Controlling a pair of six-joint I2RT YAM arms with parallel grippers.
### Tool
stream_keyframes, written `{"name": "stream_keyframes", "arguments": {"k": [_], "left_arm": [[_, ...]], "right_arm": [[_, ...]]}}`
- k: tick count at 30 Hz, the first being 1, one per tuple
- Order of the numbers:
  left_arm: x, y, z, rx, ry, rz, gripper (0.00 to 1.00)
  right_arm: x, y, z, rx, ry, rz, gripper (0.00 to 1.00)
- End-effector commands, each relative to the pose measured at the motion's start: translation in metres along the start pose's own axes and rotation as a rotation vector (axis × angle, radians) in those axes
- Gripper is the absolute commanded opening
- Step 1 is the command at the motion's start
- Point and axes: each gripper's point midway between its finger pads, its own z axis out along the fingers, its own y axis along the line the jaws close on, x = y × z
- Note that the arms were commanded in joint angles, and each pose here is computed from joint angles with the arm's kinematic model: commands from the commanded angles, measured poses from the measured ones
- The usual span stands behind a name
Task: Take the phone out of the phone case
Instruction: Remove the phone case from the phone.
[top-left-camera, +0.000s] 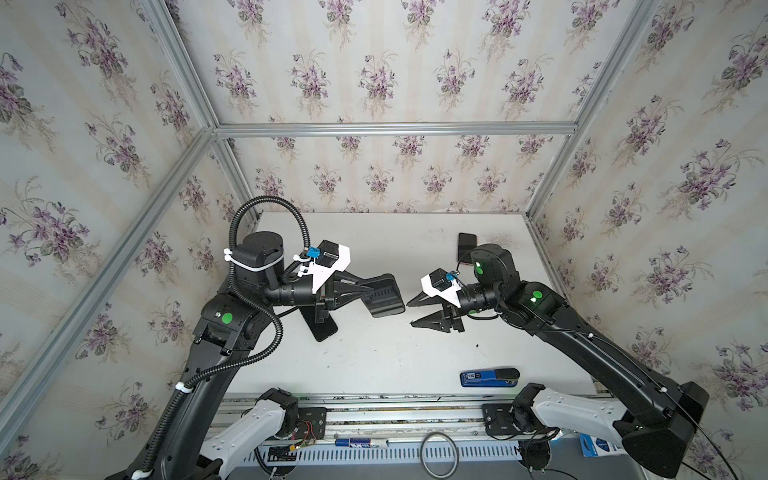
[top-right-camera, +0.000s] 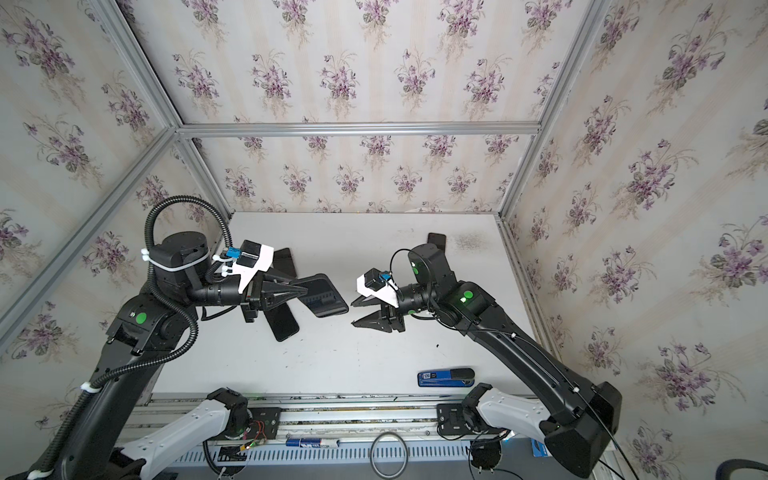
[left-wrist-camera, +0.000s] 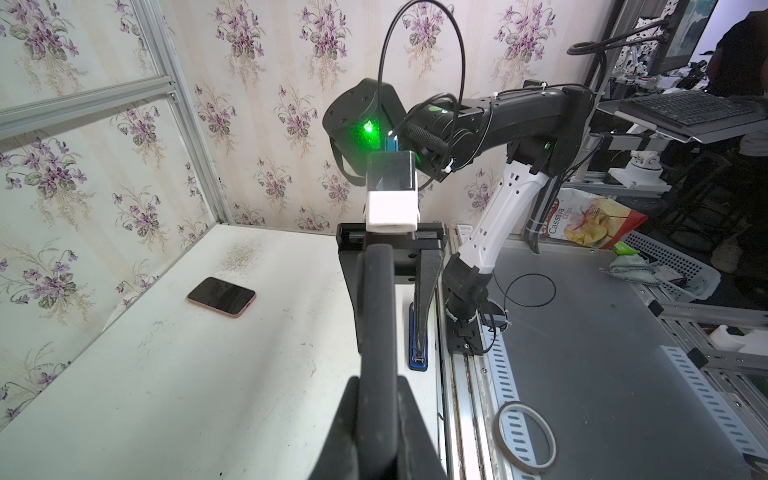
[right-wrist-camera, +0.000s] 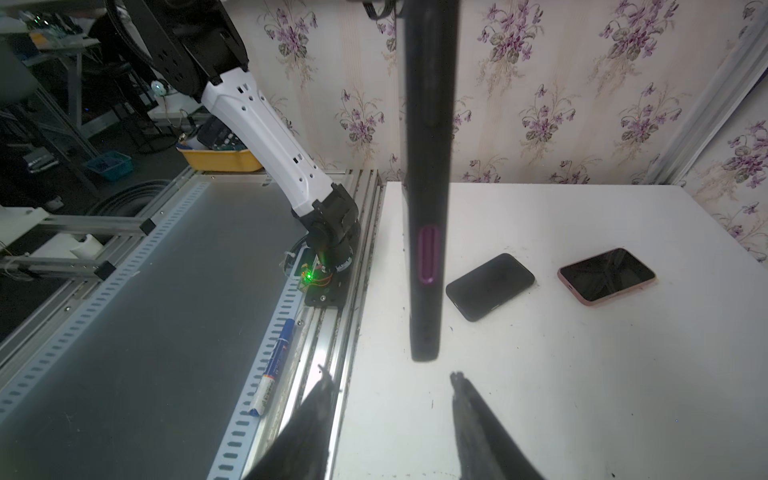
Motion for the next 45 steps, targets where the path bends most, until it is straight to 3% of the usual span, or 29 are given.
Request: {"name": "stream_keyframes", "arguments": {"k": [1, 14, 21, 30, 35, 40, 45], "left_arm": [[-0.006, -0.003, 0.000, 0.021, -0.022, 0.045, 0.00], [-0.004, -0.002, 0.003, 0.029, -0.016, 0.035, 0.00], [-0.004, 0.000, 0.004, 0.026, -0.014, 0.032, 0.00], [-0.004, 0.002, 0.005, 0.020, -0.010, 0.025, 0.00], [-0.004, 0.004, 0.005, 0.017, -0.008, 0.018, 0.00], [-0.007, 0.002, 0.008, 0.054, -0.018, -0.005, 0.00], [-0.012, -0.003, 0.015, 0.111, -0.023, -0.040, 0.00]], "right_arm": [[-0.016, 0.001, 0.001, -0.029, -0.058, -0.017, 0.47], [-0.012, -0.002, 0.012, -0.069, -0.061, 0.022, 0.34], [-0.007, -0.002, 0.016, -0.074, -0.050, 0.032, 0.15], [-0.005, -0.001, 0.017, -0.079, -0.050, 0.032, 0.12], [0.000, 0.001, 0.019, -0.087, -0.040, 0.020, 0.04], [0.001, 0.004, 0.023, -0.085, -0.029, -0.044, 0.00], [0.003, 0.010, 0.033, -0.045, 0.016, -0.247, 0.00]]}}
